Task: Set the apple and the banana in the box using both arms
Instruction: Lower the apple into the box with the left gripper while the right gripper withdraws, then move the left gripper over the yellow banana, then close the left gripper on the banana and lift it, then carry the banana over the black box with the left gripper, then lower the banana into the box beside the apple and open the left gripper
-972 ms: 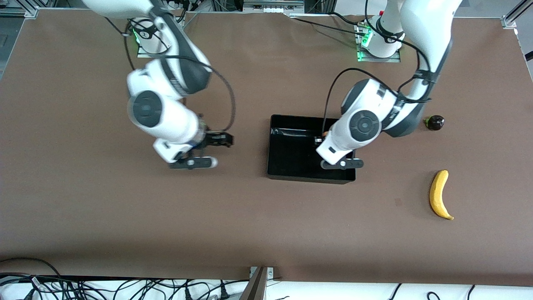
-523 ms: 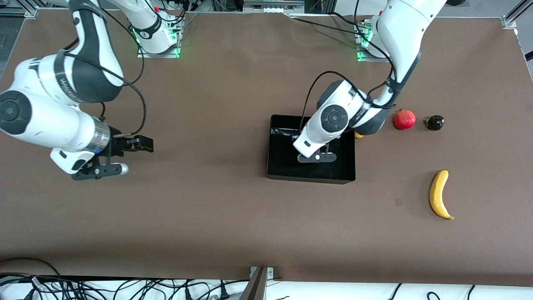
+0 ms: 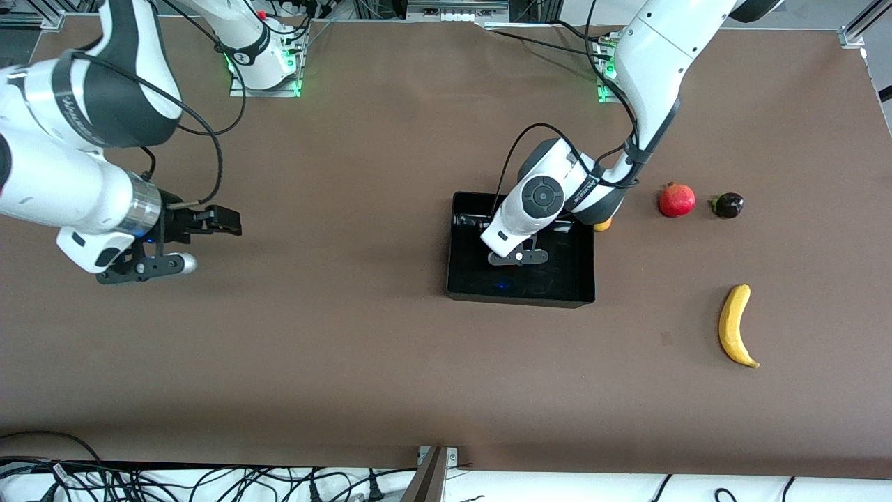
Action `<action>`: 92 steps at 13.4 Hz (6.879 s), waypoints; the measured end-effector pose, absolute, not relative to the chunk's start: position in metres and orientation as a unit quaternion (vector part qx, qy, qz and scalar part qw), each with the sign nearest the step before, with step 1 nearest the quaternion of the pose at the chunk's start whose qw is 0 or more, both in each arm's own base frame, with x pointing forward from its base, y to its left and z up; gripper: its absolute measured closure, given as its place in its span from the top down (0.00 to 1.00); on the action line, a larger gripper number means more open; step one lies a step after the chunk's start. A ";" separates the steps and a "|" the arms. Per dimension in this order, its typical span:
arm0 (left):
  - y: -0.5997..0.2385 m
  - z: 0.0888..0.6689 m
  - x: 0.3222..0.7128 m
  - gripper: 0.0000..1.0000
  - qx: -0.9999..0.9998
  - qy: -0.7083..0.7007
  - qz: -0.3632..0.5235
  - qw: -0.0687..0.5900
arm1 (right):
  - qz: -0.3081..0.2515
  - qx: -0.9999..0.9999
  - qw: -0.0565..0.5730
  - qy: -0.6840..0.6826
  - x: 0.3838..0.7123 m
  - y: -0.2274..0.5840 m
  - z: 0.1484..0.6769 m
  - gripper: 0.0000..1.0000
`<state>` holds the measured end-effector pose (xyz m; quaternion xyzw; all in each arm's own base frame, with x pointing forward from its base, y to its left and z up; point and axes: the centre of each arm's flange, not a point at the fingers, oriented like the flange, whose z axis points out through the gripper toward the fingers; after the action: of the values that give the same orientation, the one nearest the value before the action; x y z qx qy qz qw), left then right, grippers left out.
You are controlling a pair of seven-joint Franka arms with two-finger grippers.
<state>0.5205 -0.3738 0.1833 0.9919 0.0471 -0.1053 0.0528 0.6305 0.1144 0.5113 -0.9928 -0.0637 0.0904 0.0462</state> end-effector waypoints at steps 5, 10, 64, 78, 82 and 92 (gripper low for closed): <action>-0.373 0.172 0.519 0.68 0.991 0.048 -0.111 0.053 | 0.064 -0.997 0.031 -0.018 0.630 0.046 0.557 1.00; -0.374 0.175 0.522 0.93 0.990 0.067 -0.107 0.054 | 0.072 -0.997 0.006 -0.002 0.614 0.002 0.578 1.00; -0.167 0.330 0.635 0.34 0.987 -0.057 -0.145 0.026 | 0.022 -1.000 0.001 0.015 0.558 -0.038 0.595 1.00; -0.291 0.278 0.560 0.34 0.984 -0.063 -0.161 0.036 | 0.023 -1.000 0.001 0.015 0.558 -0.038 0.594 1.00; -0.295 0.264 0.567 0.34 0.988 -0.053 -0.138 0.052 | 0.023 -1.000 0.001 0.015 0.558 -0.038 0.594 1.00; -0.300 0.216 0.571 0.34 0.991 -0.044 -0.119 0.050 | 0.023 -1.000 0.001 0.015 0.558 -0.038 0.594 1.00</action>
<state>0.5714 -0.2999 0.2160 0.9906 -0.0439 -0.1194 0.0502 0.5582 -0.0379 0.5940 -0.9996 0.0152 0.0234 0.0011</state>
